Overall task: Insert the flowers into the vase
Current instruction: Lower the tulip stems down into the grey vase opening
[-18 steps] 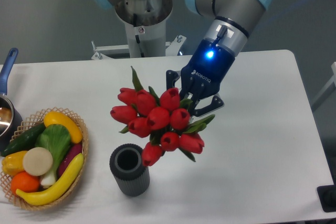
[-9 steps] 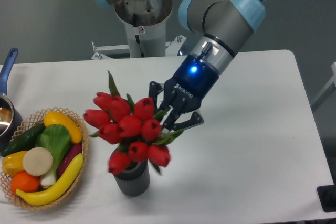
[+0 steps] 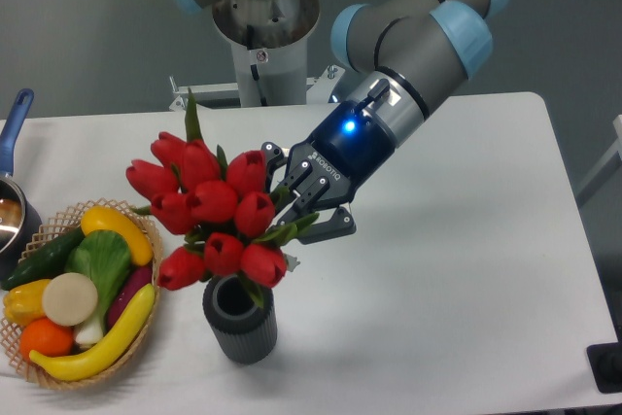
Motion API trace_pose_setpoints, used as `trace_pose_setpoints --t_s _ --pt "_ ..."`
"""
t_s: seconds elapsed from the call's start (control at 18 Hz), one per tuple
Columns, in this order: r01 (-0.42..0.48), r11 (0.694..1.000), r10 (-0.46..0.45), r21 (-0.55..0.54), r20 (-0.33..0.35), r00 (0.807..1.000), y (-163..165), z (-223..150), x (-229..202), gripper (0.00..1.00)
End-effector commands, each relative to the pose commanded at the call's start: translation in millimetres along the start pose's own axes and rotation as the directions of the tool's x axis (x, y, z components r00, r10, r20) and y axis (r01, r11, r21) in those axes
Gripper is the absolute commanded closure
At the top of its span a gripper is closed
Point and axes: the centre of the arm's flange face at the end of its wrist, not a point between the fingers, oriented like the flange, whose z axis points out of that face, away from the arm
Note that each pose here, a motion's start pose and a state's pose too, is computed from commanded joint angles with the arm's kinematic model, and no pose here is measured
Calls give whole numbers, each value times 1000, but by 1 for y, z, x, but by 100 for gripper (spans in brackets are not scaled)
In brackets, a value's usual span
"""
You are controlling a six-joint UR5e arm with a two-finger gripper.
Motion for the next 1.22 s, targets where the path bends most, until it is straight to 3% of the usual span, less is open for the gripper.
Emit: trace_pose_setpoints --t_s 0.33,0.61,1.22 --pt "3 997 2 75 -64 998 35 20 0 76" --pt "18 997 -13 77 -74 997 44 25 1 76" --pt "104 989 -92 107 -108 990 100 37 6 77"
